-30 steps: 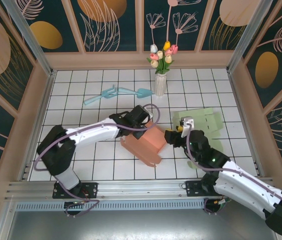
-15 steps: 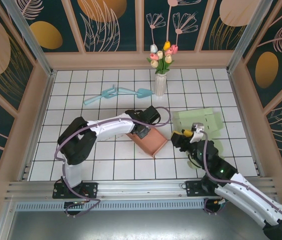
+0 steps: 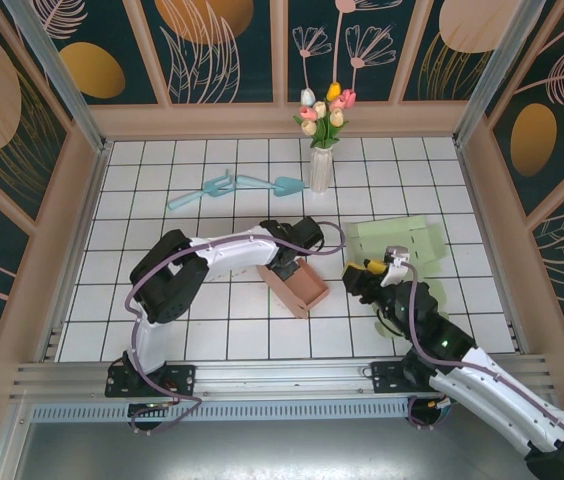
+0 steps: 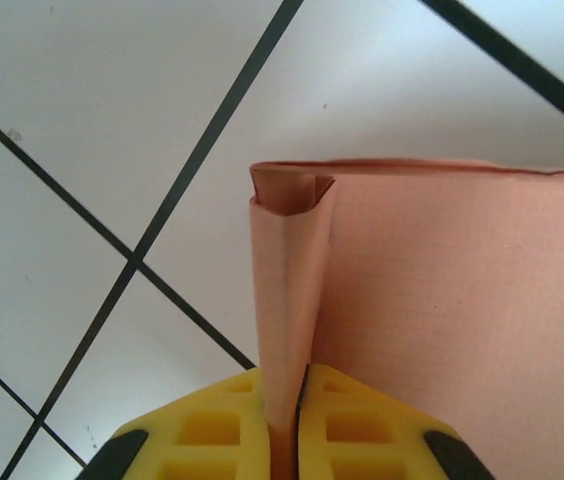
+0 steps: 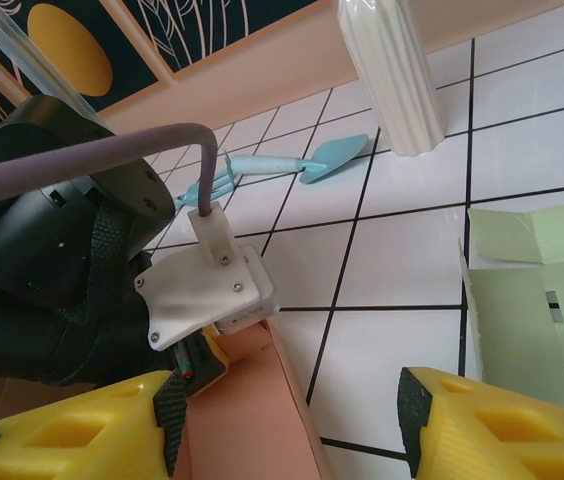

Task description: Fold the paper box

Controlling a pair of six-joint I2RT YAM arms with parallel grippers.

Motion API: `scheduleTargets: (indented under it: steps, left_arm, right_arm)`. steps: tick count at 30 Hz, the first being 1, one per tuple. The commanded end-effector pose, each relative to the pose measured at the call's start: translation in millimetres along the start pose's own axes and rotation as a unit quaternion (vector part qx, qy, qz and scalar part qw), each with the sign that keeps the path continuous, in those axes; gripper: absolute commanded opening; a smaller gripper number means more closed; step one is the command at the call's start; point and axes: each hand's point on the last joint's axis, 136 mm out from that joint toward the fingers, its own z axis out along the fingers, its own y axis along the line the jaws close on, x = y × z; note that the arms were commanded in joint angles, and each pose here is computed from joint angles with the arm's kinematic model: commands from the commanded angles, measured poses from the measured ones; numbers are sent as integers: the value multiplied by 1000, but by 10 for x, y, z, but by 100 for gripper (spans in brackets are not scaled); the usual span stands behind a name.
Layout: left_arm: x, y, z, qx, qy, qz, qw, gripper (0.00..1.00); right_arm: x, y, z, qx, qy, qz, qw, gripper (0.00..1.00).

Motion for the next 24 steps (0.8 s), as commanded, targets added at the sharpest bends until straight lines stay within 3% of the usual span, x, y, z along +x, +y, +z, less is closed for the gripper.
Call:
scheduleTargets:
  steps: [1, 6, 15, 20, 24]
  left_arm:
    - [183, 72, 184, -47, 43, 39, 997, 9]
    - [71, 178, 34, -107, 18, 79, 991, 9]
    - [-93, 86, -141, -153, -17, 141, 978, 10]
    - [-172, 82, -237, -159, -41, 147, 975, 16]
    - [-323, 132, -423, -161, -71, 129, 976, 28]
  right_arm:
    - [22, -58, -8, 9, -2, 5, 1000, 60]
    - [19, -86, -10, 17, -4, 6, 1000, 60]
    - [5, -135, -30, 28, -11, 10, 1000, 59]
    - [-11, -159, -42, 33, -16, 11, 999, 60]
    - [-35, -179, -54, 39, -21, 8, 999, 60]
